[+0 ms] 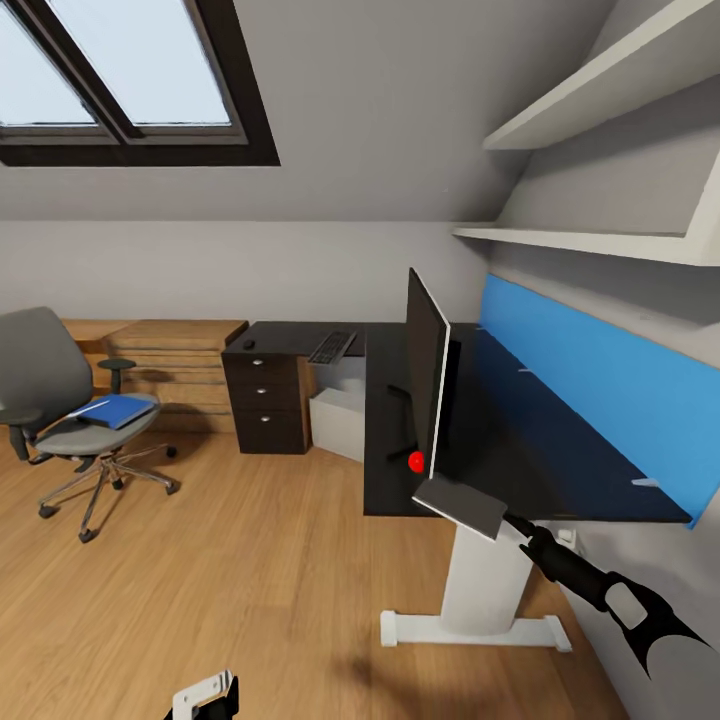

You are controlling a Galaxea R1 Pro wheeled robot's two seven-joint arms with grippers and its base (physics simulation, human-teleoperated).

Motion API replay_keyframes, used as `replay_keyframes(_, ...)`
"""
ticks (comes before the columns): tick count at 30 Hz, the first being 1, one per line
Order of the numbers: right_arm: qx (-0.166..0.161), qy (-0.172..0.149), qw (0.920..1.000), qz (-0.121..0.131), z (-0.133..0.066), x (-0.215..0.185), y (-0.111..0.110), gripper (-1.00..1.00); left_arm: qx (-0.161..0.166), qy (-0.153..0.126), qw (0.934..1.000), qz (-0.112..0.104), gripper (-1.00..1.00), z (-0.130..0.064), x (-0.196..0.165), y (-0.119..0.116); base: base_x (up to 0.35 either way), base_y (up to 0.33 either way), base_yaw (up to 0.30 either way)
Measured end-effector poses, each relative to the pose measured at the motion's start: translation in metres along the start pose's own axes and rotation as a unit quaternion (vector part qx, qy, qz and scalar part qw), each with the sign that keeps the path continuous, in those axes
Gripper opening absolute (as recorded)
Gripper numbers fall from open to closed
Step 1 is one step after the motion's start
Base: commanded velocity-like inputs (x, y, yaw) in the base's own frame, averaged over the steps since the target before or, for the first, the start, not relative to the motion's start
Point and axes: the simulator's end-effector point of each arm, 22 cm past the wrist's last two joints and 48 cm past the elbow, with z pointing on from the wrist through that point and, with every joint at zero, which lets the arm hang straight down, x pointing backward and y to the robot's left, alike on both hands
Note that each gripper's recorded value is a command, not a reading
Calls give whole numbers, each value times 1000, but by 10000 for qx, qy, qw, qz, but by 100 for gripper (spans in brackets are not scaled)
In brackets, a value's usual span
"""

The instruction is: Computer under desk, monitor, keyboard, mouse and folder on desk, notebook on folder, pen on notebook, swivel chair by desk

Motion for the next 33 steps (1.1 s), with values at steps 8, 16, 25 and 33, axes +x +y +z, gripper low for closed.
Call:
replay_keyframes(8, 3, 0, 10000, 0, 4, 6, -13, 100, -9, 5, 10000, -7, 100, 8, 12, 2, 1, 0, 0)
replay_keyframes(16, -2, 1, 10000, 3, 4, 7, -12, 100, 6, 2, 10000, -8, 100, 8, 12, 1, 0, 0, 0)
replay_keyframes(25, -8, 6, 10000, 4, 5, 8, -11, 100, 14, -1, 10000, -5, 100, 8, 12, 1, 0, 0, 0)
replay_keyframes(33, -9, 9, 10000, 4, 5, 9, -11, 100, 10, -7, 10000, 1, 100, 8, 12, 2, 53, 75, 0)
